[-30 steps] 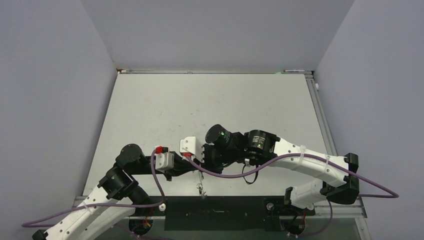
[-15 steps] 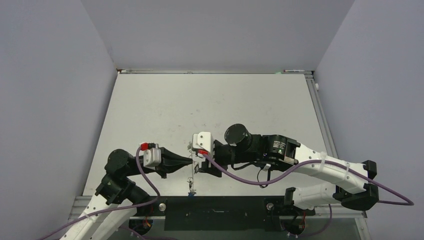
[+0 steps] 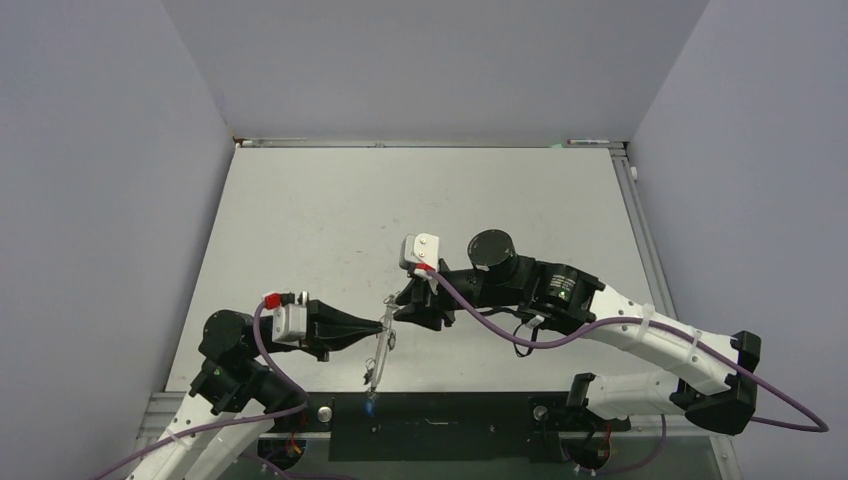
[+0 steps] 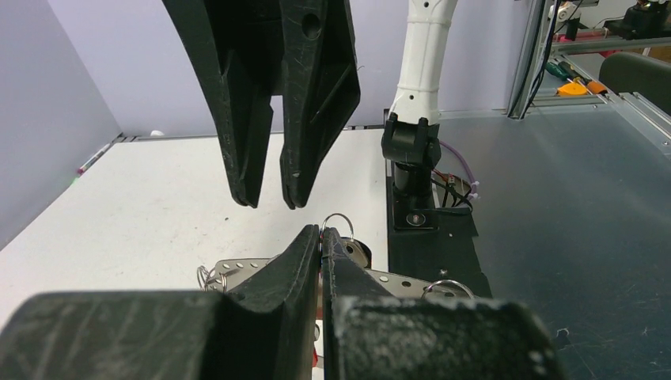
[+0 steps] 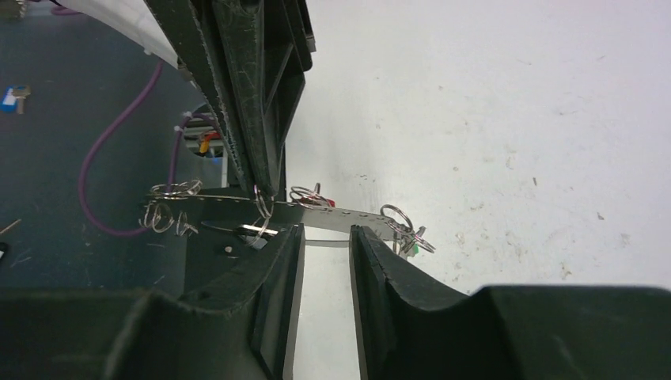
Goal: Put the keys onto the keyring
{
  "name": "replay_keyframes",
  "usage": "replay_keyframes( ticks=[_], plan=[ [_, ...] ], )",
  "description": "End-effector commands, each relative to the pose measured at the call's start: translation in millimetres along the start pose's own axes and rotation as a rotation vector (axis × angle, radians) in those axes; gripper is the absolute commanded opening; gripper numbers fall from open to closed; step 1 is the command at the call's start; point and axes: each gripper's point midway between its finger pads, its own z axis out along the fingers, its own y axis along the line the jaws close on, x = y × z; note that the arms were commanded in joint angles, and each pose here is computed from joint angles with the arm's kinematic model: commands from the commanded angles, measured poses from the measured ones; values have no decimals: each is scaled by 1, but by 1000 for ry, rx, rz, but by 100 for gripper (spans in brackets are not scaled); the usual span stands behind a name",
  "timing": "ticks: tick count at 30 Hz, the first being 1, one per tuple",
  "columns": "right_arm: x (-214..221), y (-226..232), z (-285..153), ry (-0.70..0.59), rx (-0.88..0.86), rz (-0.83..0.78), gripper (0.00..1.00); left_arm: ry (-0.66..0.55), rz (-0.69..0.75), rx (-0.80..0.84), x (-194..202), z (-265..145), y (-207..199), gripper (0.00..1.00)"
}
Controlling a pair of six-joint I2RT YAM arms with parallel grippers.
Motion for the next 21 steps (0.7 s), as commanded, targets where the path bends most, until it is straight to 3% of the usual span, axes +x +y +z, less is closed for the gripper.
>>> replay_keyframes(
  ticks=[1,16,21],
  plan=[
    [-18,14,4,-75,-93,20,28,-59,65,11,-18,0,-2,0],
    [-16,29,8,-62,-178,88,32,-65,71,-6,-20,-1,0,0],
    [-10,28,12,-45,-181,98,27,-67,74,-7,-20,-1,0,0]
  ],
)
